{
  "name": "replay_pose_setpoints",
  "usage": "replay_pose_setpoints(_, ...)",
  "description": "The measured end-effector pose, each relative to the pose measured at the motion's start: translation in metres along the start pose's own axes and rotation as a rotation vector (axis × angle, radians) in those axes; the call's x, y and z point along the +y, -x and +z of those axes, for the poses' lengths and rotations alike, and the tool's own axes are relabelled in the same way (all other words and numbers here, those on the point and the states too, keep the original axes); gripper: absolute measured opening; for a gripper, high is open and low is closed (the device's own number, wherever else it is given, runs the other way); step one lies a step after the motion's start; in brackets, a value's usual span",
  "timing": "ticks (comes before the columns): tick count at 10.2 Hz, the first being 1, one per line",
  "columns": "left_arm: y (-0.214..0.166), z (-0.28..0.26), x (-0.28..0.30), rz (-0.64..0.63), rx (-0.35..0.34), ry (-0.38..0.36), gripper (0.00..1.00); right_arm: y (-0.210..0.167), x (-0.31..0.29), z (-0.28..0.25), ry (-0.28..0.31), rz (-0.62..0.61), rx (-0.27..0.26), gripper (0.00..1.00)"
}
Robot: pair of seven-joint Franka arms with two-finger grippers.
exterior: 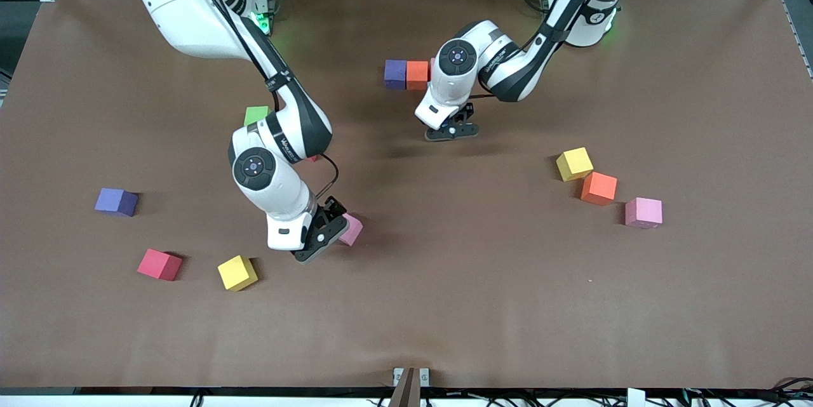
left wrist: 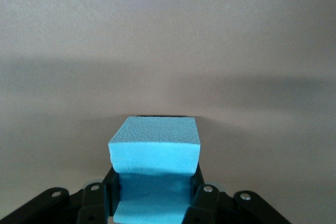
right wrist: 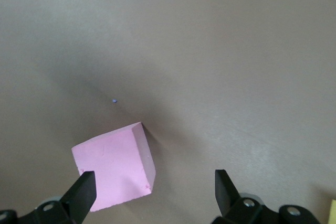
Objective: Form number 2 with 11 blocks
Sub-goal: 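Grasp the pink block with the right gripper while the left places cyan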
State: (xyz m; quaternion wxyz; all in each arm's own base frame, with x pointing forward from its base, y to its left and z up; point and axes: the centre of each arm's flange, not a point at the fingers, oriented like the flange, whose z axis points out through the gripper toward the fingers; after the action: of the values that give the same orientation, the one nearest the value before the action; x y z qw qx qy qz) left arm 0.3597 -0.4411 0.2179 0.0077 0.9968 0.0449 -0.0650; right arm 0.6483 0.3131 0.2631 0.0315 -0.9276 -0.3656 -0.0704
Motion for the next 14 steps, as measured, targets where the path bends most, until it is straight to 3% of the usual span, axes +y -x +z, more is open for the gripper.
replay_pose_setpoints(5, 0.018, 0.003, 0.003, 0.028, 0.002, 0.001, 0.53, -0.004, -0.044, 0.021, -0.019, -0.064, -0.03, 1.0)
replay_pose_setpoints(14, 0.038, 0.012, 0.006, 0.066, -0.005, -0.018, 0.53, 0.001, -0.035, 0.032, -0.016, -0.089, -0.047, 1.0)
